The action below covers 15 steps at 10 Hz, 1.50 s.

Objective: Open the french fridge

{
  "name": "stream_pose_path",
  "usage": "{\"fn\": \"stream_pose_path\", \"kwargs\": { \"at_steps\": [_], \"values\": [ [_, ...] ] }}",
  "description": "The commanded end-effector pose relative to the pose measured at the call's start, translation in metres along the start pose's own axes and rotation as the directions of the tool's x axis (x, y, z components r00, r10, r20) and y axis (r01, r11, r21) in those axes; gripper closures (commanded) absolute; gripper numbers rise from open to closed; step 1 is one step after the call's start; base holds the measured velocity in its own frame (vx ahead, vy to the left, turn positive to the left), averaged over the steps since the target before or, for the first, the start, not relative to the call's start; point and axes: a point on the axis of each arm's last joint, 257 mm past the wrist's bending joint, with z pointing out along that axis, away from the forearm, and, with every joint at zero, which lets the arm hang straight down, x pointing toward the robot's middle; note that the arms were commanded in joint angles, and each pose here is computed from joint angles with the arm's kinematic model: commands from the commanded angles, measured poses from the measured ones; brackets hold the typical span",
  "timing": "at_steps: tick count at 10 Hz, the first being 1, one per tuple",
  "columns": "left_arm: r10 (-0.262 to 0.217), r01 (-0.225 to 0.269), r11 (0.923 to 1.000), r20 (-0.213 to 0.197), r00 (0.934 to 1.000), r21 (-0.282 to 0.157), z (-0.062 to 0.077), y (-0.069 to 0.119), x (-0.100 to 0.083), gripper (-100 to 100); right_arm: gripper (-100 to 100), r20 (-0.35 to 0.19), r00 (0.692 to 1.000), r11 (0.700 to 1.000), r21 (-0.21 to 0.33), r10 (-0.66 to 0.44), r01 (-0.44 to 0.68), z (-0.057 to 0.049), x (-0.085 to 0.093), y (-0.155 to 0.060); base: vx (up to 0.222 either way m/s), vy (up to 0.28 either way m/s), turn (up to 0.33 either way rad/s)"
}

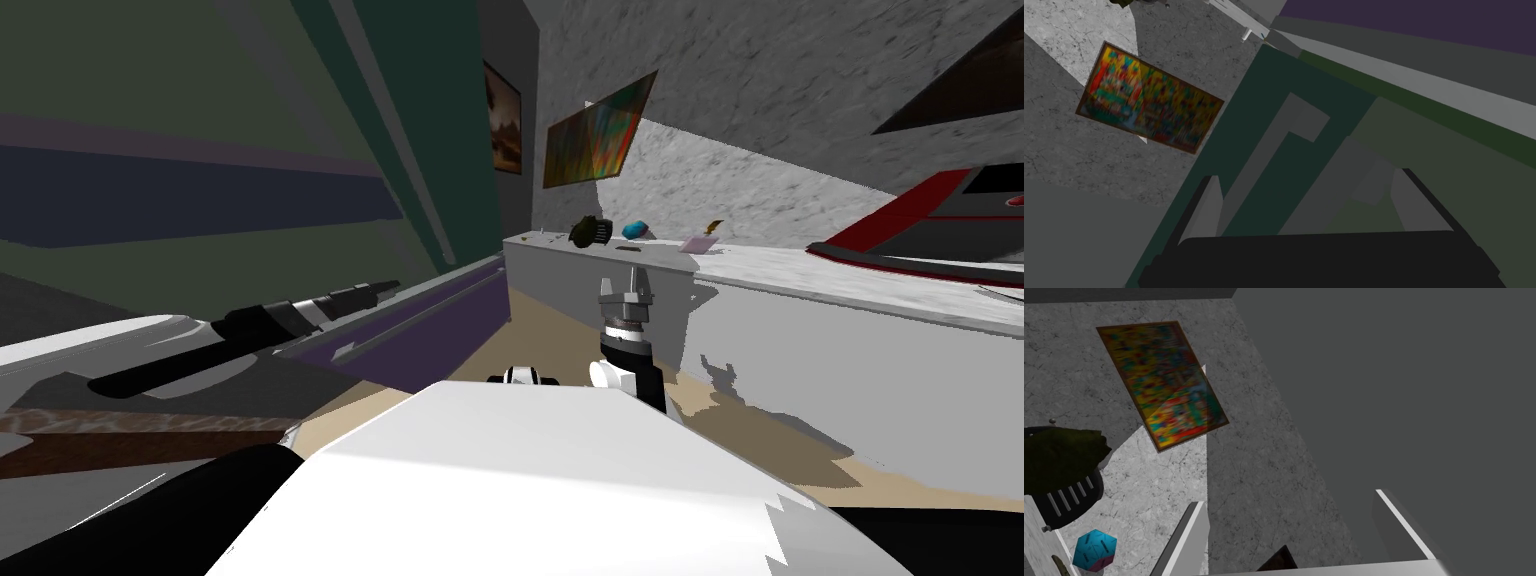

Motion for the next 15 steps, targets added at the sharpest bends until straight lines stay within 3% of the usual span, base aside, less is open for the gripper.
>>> {"fn": "stream_pose_path", "kwargs": {
  "at_steps": [1,2,3,7,11,12,13,15],
  "values": [
    [-0.001,0.001,1.0,-0.003,1.0,0.002,0.0,-0.001,0.0,-100,0,0.0,1.0,1.0,0.0,0.0,0.0,0.0,0.0,0.0,0.015,-0.012,-0.003],
    [-0.001,0.001,1.0,-0.003,1.0,0.002,0.0,-0.001,0.0,100,0,0.0,1.0,1.0,0.0,0.0,0.0,0.0,0.0,0.0,0.008,-0.005,-0.001],
    [0.019,-0.016,0.998,-0.046,0.9988,0.061,0.008,-0.024,0.013,100,0,0.0,1.0,1.0,0.0,0.0,0.0,0.0,0.0,0.0,-0.13,0.098,-0.01],
    [0.065,-0.042,0.983,-0.127,0.9897,0.179,0.018,-0.071,0.041,100,0,0.0,1.0,1.0,0.0,0.0,0.0,0.0,0.0,0.0,-0.183,0.144,-0.015],
    [0.119,-0.056,0.9534,-0.202,0.9721,0.297,0.022,-0.117,0.07,100,0,0.0,1.0,1.0,0.0,0.0,0.0,0.0,0.0,0.0,-0.158,0.137,-0.013],
    [0.11,-0.055,0.9596,-0.189,0.9758,0.276,0.022,-0.108,0.064,100,0,0.0,1.0,1.0,0.0,0.0,0.0,0.0,0.0,0.0,-0.068,0.08,-0.01],
    [0.128,-0.084,0.958,-0.148,0.9807,0.274,0.024,-0.111,0.043,-100,0,0.0,1.0,1.0,0.0,0.0,0.0,0.0,0.0,0.0,0.103,0.021,-0.008],
    [0.139,-0.106,0.9578,-0.11,0.9842,0.267,0.026,-0.112,0.024,-100,0,0.0,1.0,1.0,0.0,0.0,0.0,0.0,0.0,0.0,0.183,0.011,-0.009]
  ]
}}
